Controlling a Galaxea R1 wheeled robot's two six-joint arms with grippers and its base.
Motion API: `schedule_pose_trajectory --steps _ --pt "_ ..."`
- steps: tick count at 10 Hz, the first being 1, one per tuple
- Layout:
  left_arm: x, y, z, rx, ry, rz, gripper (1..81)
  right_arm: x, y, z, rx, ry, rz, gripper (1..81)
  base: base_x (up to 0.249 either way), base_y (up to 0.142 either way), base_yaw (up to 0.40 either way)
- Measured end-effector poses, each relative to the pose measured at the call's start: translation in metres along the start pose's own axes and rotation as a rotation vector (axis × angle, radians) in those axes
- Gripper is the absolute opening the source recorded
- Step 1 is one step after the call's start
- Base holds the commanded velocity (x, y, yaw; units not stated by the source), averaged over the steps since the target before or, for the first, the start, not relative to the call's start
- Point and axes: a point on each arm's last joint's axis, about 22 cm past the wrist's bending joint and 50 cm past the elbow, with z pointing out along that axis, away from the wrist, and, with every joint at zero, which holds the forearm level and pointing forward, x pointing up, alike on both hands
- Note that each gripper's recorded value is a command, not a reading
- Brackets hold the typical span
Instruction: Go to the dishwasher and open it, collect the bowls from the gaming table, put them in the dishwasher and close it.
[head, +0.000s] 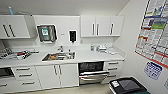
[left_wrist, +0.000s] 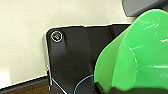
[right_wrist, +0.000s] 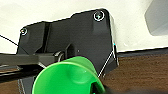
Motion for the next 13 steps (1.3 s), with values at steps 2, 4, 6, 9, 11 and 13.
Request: schedule_pose_trajectory --steps 2,4,6,9,11,13 --pt "-0.0003 0.0000 0.0000 0.000 0.000 0.000 1.0 -0.0006 0.0000 -0.0001 0.000 -0.001 0.000 1.0 0.126 0.000 0.000" --pt "0.0002 0.0000 0.0000 0.000 0.000 0.000 1.0 0.0000 0.0000 0.0000 0.000 0.000 0.000 1.0 0.131 0.000 0.000" --pt "-0.0008 0.0000 0.0000 0.000 -0.001 0.000 1.0 -0.0004 0.0000 0.0000 0.000 0.000 0.000 1.0 0.135 0.000 0.000" --pt "0.0000 0.0003 0.0001 0.000 0.000 0.000 1.0 -0.0004 0.0000 0.0000 0.000 -0.001 0.000 1.0 0.137 0.000 0.000" --pt "0.0000 0.0003 0.0001 0.000 0.000 0.000 1.0 -0.0004 -0.0003 0.0001 0.000 -0.001 0.000 1.0 0.137 0.000 0.000" --pt "0.0000 0.0003 0.0001 0.000 0.000 0.000 1.0 -0.0004 -0.0003 0.0001 0.000 -0.001 0.000 1.0 0.137 0.000 0.000"
